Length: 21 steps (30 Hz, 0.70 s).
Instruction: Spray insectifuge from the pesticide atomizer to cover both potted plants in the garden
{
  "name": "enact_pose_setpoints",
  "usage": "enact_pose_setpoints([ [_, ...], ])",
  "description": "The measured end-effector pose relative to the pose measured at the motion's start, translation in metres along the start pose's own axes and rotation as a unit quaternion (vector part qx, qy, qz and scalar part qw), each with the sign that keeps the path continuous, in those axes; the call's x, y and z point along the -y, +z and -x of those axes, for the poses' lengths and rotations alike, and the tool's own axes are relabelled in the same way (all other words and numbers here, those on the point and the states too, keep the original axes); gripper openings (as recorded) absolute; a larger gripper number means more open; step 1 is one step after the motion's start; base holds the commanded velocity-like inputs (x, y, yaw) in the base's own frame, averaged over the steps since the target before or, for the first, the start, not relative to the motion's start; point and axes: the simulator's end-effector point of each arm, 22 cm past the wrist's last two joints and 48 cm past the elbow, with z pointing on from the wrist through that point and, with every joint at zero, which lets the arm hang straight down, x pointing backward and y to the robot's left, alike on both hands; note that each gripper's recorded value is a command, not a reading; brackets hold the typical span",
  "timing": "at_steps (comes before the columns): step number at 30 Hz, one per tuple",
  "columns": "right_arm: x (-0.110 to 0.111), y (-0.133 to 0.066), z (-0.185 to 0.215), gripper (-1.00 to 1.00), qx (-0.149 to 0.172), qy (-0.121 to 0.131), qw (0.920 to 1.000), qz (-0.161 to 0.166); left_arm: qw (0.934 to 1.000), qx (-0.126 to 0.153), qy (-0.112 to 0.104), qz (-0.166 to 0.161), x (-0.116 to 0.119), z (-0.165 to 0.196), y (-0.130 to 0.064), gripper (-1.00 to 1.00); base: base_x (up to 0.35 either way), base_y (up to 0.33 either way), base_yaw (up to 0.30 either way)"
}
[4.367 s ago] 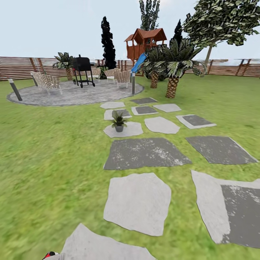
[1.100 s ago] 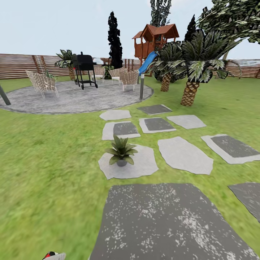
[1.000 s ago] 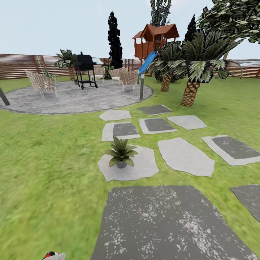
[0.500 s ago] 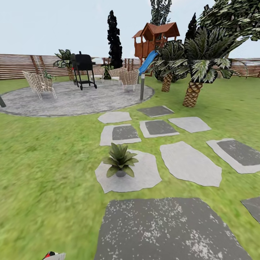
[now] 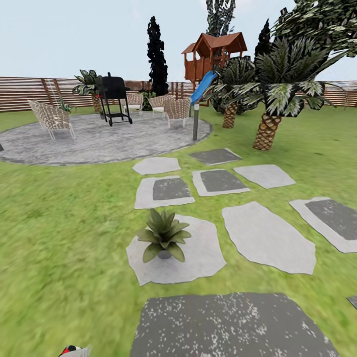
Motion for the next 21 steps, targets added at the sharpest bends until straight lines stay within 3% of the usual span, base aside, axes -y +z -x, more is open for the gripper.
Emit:
enact_pose_setpoints([
  [13,-0.011,0.000,0.001,1.00,0.001,0.006,1.0000,0.006,1.0000,0.001,-0.001,0.004,-0.004,0.001,0.001,-1.00,0.340,0.000,0.000],
  [21,-0.012,0.000,0.001,1.00,0.001,0.005,1.0000,0.007,0.9999,-0.001,-0.007,-0.009,0.013,-0.001,-0.002,-1.00,0.340,0.014,0.000],
])
